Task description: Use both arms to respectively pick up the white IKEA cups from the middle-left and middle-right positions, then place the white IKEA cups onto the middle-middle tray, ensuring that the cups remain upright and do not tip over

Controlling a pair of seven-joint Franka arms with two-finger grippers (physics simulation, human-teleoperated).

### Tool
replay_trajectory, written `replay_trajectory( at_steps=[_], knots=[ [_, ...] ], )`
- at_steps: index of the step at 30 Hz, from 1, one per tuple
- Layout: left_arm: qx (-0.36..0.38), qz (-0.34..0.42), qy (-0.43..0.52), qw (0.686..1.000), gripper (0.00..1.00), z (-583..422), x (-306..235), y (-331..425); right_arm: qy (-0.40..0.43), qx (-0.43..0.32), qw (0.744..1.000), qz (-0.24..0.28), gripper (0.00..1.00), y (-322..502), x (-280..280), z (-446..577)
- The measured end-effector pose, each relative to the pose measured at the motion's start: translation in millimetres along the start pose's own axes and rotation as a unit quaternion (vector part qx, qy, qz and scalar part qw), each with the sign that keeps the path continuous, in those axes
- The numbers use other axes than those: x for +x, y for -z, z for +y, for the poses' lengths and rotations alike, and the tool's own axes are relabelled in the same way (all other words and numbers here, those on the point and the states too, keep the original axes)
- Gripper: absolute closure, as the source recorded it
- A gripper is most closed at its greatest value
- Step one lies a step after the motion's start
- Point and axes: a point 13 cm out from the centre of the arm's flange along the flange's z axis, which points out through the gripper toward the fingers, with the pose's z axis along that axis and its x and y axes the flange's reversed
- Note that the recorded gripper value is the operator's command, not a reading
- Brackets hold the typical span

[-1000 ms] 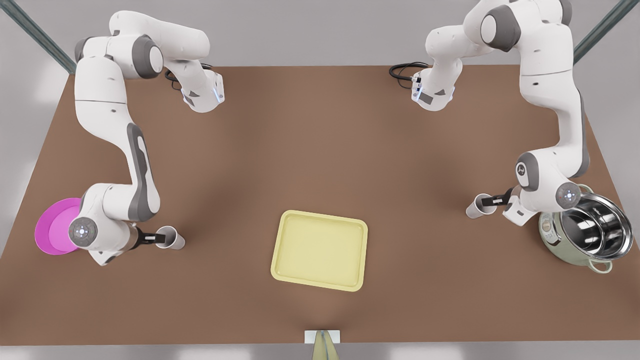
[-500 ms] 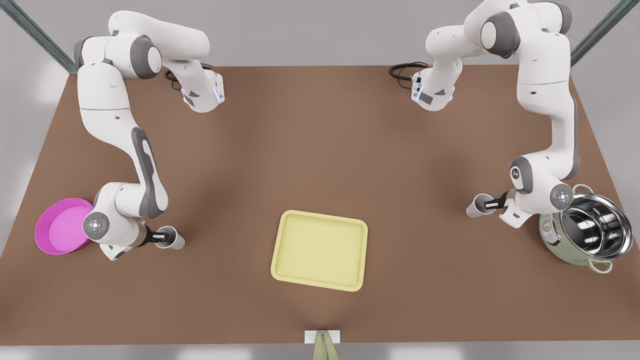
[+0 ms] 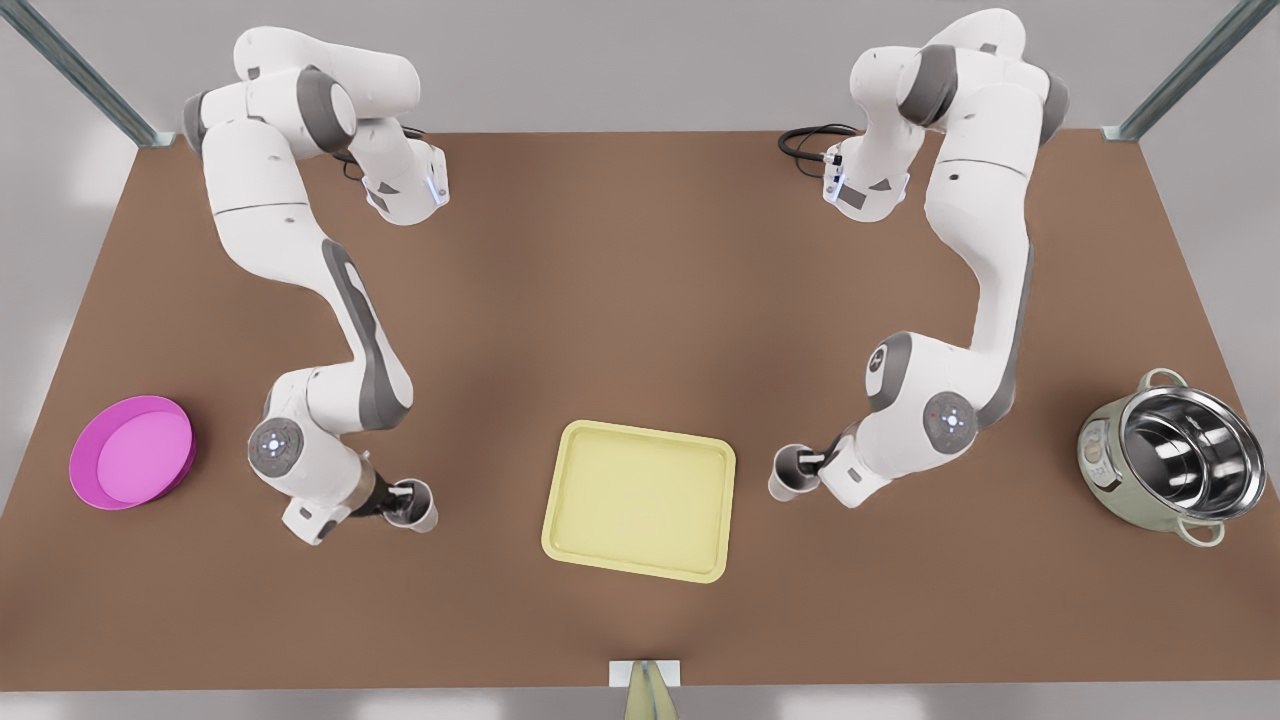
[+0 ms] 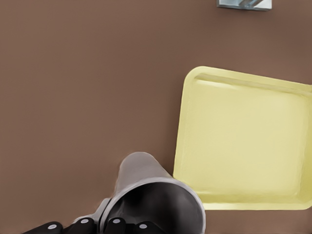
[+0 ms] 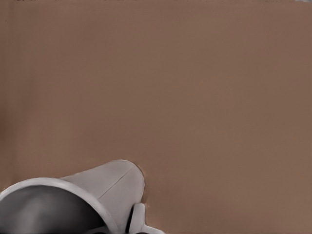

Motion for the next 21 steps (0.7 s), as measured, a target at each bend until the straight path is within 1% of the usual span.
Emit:
replay_trajectory(
  at_steps=[3,6,11,14,15,16,17,18,21],
  knots=[
    [-0.003,0.006,0.01,1.0,0.79,-61.6,5.1,-28.6,0.02,-0.014,1.0,-0.008,0.79,-9.7,-14.1,82.3],
    [0.002,0.005,0.033,0.999,0.79,-110.4,4.0,-54.3,0.022,-0.022,0.999,-0.009,0.79,-13.0,-13.0,143.2],
    [0.002,0.023,0.108,0.994,0.79,-116.3,8.1,-104.5,0.007,-0.047,0.999,-0.019,0.79,-24.3,-17.1,238.3],
    [0.011,0.015,0.15,0.988,0.79,-116.4,2.6,-114.5,-0.008,-0.056,0.998,-0.017,0.79,-35.5,-12.7,276.6],
    [0.014,0.011,0.162,0.987,0.76,-116.9,0.7,-115.0,-0.013,-0.057,0.998,-0.014,0.79,-41.5,-8.6,285.7],
    [0.017,0.008,0.173,0.985,0.62,-117.2,-1.1,-115.1,-0.02,-0.057,0.998,-0.01,0.79,-47.3,-5.1,291.4],
    [0.02,0.005,0.184,0.983,0.43,-117.0,-3.2,-114.9,-0.028,-0.057,0.998,-0.006,0.79,-53.6,-1.9,293.8],
    [0.024,0.003,0.194,0.981,0.38,-117.2,-5.1,-114.5,-0.037,-0.056,0.998,-0.001,0.79,-60.0,1.2,294.5],
    [0.03,-0.002,0.219,0.975,0.36,-116.7,-8.5,-118.7,-0.061,-0.053,0.997,0.01,0.79,-74.6,8.2,293.5]
  ],
)
